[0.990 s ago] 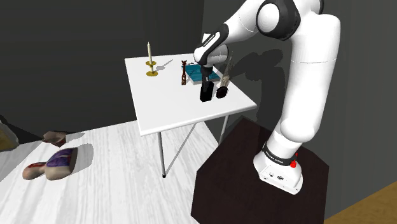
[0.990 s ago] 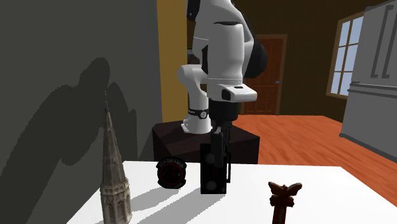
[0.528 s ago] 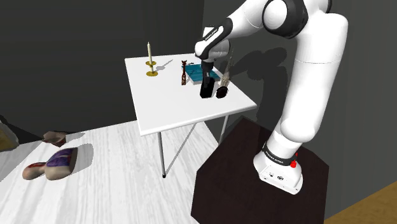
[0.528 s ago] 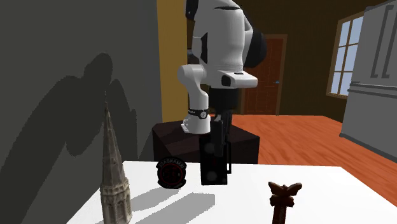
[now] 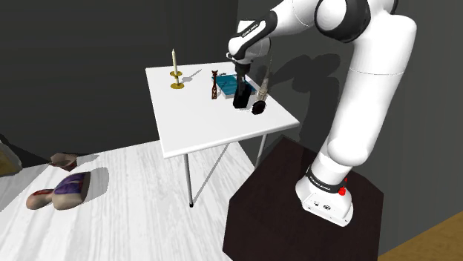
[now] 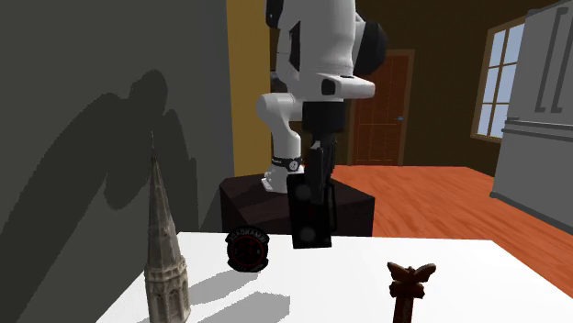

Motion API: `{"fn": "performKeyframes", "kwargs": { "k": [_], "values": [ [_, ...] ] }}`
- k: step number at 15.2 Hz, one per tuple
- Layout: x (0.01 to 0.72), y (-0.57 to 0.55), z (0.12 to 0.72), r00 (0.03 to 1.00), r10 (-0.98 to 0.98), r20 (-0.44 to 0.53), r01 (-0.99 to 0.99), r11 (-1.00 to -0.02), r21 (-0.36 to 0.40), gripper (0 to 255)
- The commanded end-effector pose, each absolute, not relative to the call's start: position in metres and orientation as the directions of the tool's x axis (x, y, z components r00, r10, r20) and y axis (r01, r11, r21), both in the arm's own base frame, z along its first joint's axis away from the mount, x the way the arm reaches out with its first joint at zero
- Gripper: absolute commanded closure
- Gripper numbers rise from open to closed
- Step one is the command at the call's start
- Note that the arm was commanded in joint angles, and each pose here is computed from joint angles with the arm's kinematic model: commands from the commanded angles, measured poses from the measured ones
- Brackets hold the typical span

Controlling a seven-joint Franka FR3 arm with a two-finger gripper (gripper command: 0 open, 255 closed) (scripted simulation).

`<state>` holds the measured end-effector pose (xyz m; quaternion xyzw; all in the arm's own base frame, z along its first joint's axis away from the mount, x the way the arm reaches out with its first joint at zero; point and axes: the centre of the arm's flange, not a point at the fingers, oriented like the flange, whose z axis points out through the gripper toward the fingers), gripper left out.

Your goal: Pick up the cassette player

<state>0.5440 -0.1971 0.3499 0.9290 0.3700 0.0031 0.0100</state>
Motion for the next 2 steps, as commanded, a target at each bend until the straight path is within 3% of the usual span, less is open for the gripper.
{"fn": "performKeyframes", "kwargs": {
  "k": [1,2],
  "values": [
    [0.5429,-0.1976,0.3573,0.726,0.687,-0.002,0.687,-0.726,0.021,255],
    [0.543,-0.1975,0.3573,0.726,0.687,-0.001,0.687,-0.726,0.021,255]
  ]
}}
